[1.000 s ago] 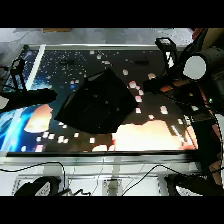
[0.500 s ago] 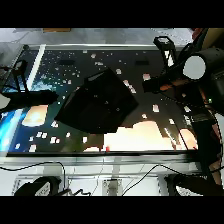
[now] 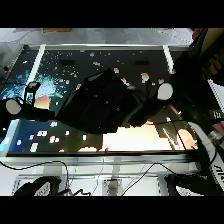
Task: Fold the clothes and pants, and hang the long-sleeved shirts on hangers.
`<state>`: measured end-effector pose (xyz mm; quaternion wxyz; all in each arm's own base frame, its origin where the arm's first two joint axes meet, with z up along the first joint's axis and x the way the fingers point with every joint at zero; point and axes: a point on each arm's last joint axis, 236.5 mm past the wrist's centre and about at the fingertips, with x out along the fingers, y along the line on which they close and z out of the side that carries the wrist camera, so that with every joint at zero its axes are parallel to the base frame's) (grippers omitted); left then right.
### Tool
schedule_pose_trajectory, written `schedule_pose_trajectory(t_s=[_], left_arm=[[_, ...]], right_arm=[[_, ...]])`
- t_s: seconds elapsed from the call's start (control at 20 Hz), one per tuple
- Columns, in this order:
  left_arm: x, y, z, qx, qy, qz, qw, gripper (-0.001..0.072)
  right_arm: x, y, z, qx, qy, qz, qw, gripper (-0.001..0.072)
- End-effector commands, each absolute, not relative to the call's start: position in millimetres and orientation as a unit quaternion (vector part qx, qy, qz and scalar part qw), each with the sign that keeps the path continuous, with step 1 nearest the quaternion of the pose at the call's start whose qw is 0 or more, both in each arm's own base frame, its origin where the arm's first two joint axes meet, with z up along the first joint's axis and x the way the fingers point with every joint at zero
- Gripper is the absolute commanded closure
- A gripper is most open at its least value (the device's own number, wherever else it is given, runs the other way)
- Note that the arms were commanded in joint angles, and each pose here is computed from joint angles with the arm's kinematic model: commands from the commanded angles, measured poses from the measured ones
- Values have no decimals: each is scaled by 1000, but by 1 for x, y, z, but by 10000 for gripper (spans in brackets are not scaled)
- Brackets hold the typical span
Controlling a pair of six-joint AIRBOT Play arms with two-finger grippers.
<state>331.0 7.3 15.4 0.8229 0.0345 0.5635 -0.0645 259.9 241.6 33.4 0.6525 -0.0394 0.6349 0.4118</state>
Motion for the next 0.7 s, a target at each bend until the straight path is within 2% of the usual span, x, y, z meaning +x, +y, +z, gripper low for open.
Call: schedule_pose_trajectory(t_s=[0.0,0.05,0.1,0.15,0.2,0.25,0.3,0.35,0.5,0.6,0.65], left_arm=[[327,15,-2,46,581,-57,811,76],[329,15,-5,45,582,-57,810,62],[329,15,-8,44,585,-58,808,62],[329,15,-11,44,589,-58,805,62],[329,15,-15,43,594,-59,801,63],[328,15,-18,43,597,-59,799,63],[328,15,-20,42,601,-59,796,63],[328,15,-23,41,604,-60,793,63],[328,15,-29,39,611,-61,788,63],[328,15,-32,38,614,-62,786,63],[329,15,-32,38,612,-61,788,63]], right_arm=[[267,286,16,77,584,444,675,665],[285,283,10,77,566,423,703,663],[299,277,4,75,558,395,726,608],[315,266,-7,78,558,351,748,499],[322,257,-19,84,569,314,756,496],[321,255,-29,98,585,295,749,495],[314,257,-40,110,606,291,732,471],[304,262,-50,128,628,291,710,409],[284,279,-74,186,676,289,652,358],[282,290,-85,226,691,282,626,147],[282,294,-89,244,696,277,616,89]])
